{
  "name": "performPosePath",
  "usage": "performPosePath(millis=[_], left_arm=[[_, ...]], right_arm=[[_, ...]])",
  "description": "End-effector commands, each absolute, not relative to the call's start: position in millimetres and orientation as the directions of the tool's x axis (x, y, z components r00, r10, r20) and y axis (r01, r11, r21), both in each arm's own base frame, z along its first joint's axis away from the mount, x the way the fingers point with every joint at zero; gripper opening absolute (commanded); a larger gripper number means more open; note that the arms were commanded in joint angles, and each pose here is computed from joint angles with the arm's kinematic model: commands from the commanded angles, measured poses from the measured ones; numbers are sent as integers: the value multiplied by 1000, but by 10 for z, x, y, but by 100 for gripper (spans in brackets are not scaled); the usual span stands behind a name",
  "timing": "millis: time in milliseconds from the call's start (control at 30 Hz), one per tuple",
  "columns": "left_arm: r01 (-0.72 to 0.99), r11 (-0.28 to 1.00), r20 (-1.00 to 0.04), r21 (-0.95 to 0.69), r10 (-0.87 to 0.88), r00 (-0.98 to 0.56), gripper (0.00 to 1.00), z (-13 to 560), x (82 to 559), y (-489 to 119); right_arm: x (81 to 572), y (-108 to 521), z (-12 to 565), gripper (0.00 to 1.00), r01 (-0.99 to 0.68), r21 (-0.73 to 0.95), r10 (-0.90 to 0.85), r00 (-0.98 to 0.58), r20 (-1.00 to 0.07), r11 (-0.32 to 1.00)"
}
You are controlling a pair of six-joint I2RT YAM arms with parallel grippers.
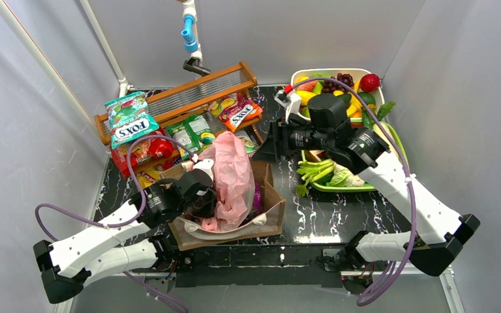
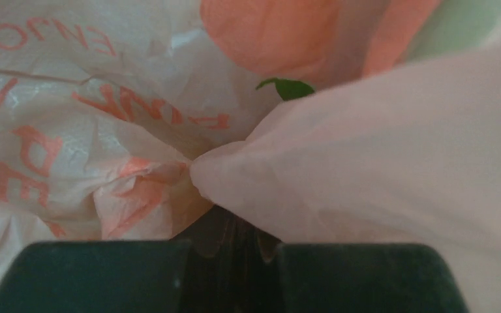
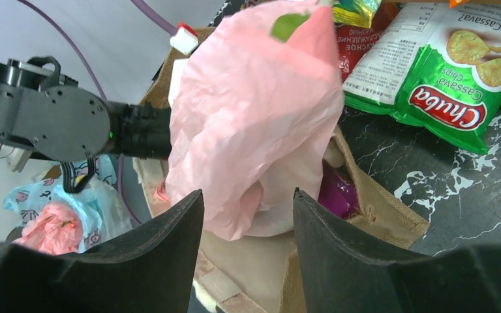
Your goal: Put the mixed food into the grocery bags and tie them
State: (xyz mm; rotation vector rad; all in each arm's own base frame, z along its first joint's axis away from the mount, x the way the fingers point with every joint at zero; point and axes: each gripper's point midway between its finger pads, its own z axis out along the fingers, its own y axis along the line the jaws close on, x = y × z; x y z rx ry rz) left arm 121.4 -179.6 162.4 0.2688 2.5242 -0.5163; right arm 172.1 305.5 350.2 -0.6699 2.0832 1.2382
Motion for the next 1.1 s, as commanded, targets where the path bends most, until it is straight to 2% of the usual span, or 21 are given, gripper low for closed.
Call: performPosePath(millis=[0,233,500,733,767,933,1067], left_arm=[[270,918,-493,-292,97,-864,0,1356,1114,-1739],[253,921,-400,-295,122,-908,0,958,969,-1751],[257,928,-291,-269,176,-940,0,611,845,-1781],[272,930,-279,-246,200,-939,0,770,854,-1781],[271,930,-288,-249,196,-937,1,859,867,-1786],[277,918,-357,-284,167,-919,29,1402,933,-1807],[288,914,-404,-285,158,-901,38,1755,966,-1758]], right_arm=[[1857,3163,3646,60,-705,539,-90,-641,-762,461],[1876,3399,3595,60,-717,531,-143,-646,-750,451],[1943,3328,3428,59,-696,494,-169,-651,-740,521],[1993,3088,3159,64,-663,411,-218,-654,-724,625],[1986,3055,3109,64,-659,402,-229,-658,-717,636],[1900,2888,2909,66,-630,381,-264,-691,-673,677],[1852,2780,2841,66,-592,380,-252,-718,-648,711]])
